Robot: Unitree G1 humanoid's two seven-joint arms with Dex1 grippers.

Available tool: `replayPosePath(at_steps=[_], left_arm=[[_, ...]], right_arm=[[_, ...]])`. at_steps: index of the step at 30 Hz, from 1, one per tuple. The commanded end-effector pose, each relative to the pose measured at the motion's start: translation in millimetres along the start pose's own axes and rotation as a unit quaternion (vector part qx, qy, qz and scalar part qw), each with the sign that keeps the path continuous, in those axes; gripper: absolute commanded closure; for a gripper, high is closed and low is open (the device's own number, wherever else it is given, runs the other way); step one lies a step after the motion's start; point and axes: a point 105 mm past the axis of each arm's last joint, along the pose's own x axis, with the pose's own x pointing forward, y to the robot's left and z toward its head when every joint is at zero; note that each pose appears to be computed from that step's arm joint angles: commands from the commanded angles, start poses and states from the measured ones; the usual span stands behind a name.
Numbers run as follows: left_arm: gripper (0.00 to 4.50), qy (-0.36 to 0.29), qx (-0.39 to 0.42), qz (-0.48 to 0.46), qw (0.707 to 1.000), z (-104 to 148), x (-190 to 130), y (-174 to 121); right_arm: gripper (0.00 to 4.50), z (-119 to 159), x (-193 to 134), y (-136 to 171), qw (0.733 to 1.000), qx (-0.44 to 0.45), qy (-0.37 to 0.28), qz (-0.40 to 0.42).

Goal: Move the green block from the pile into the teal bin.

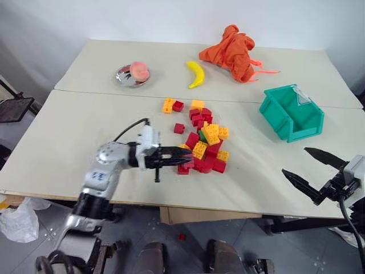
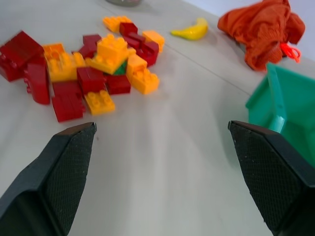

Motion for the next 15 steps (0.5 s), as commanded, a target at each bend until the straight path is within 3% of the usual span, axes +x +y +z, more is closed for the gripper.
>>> replayPosePath(at_steps=[1, 6, 10, 15], left_arm=[[4.47, 0.025, 0.029, -0.025, 0.999, 0, 31, 16], [4.47, 0.107, 0.042, -0.029, 0.993, -19, 59, 44], [4.47, 0.140, 0.012, 0.059, 0.988, -27, 61, 76], [4.47, 0.137, -0.006, 0.179, 0.974, -29, 48, 105]], right_arm=[[0.00, 13, 5, 4, 1.000, -0.013, -0.023, -0.004], [0.00, 18, 11, 9, 0.999, -0.016, -0.032, -0.002], [0.00, 20, 8, 11, 0.999, -0.016, -0.036, -0.009], [0.00, 20, 3, 14, 0.999, -0.015, -0.037, -0.022]])
